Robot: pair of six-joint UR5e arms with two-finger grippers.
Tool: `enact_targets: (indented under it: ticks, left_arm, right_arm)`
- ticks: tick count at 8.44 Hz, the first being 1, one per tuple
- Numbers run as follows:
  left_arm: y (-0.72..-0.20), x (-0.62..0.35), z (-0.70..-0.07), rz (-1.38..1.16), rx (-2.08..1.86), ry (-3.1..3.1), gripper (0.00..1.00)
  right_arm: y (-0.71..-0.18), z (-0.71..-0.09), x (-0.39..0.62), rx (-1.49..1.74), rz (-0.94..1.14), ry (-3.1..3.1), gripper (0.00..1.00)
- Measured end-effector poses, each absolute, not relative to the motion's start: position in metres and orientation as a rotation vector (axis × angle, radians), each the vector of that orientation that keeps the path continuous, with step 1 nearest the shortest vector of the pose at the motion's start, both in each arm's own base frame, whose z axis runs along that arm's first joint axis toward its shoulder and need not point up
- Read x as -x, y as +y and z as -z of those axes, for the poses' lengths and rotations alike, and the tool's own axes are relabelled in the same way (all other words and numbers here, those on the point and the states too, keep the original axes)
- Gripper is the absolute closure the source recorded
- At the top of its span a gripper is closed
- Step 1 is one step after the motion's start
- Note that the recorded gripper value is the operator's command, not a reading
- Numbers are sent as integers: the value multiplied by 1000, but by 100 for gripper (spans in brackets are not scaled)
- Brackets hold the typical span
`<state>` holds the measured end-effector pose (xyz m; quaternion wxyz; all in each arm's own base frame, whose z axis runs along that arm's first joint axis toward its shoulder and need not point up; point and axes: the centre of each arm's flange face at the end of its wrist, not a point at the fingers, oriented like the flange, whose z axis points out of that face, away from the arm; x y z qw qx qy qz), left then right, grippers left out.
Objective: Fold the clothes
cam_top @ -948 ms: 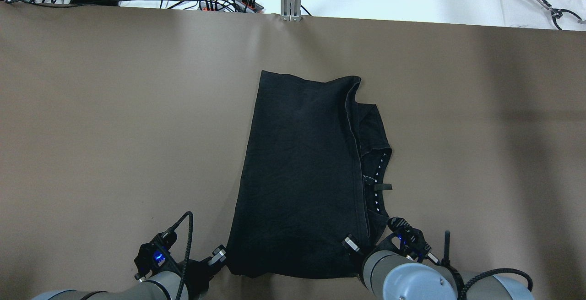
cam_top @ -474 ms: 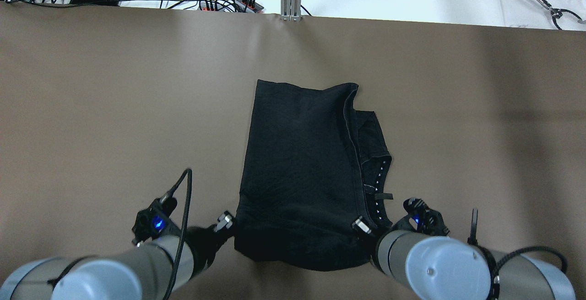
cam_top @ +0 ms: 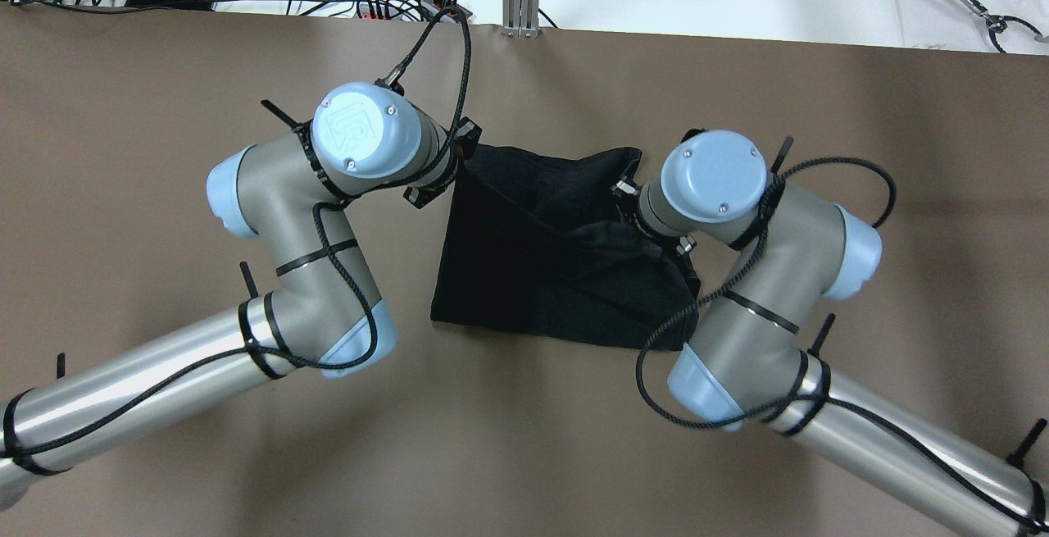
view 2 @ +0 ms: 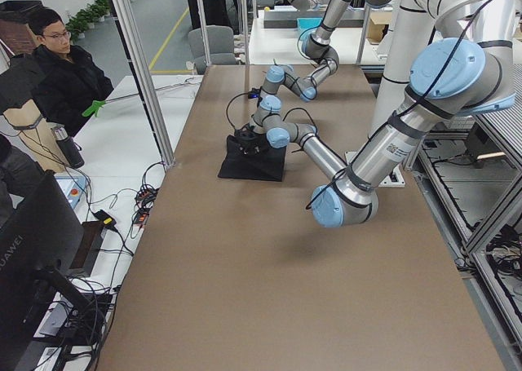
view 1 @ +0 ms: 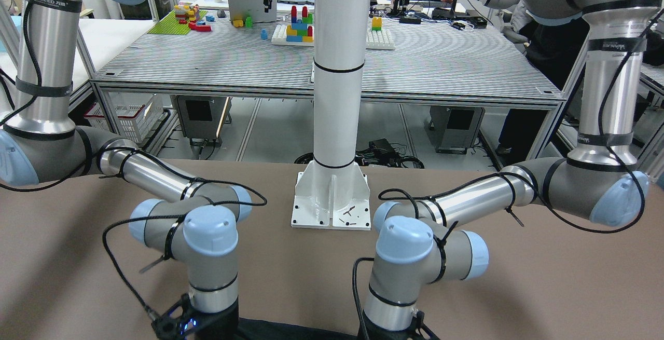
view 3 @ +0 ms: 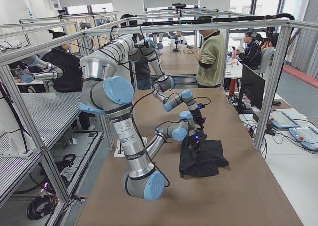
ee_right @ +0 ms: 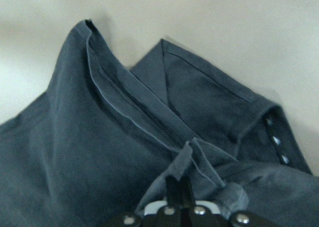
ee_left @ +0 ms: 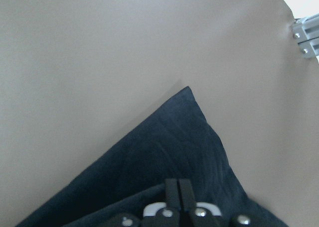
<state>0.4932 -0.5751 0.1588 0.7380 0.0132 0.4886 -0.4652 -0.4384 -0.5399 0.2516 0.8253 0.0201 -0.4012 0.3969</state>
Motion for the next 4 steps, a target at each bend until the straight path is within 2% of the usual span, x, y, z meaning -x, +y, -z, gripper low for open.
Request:
enact_targets:
  ticks: [1,2,4]
  left_arm:
    - [-612,-499,-173,1008,-66,1049,5]
    - [-644,-508,-182,974,-112,1028,5]
    - [-678,-518,-192,931,-180,997,5]
  right_arm:
    - [-592,-261,447,-76,-810,-847,5]
    - [-639,-272,450,-121,-752,-842,5]
    - [-683,-283,441,-218,-603,-819,5]
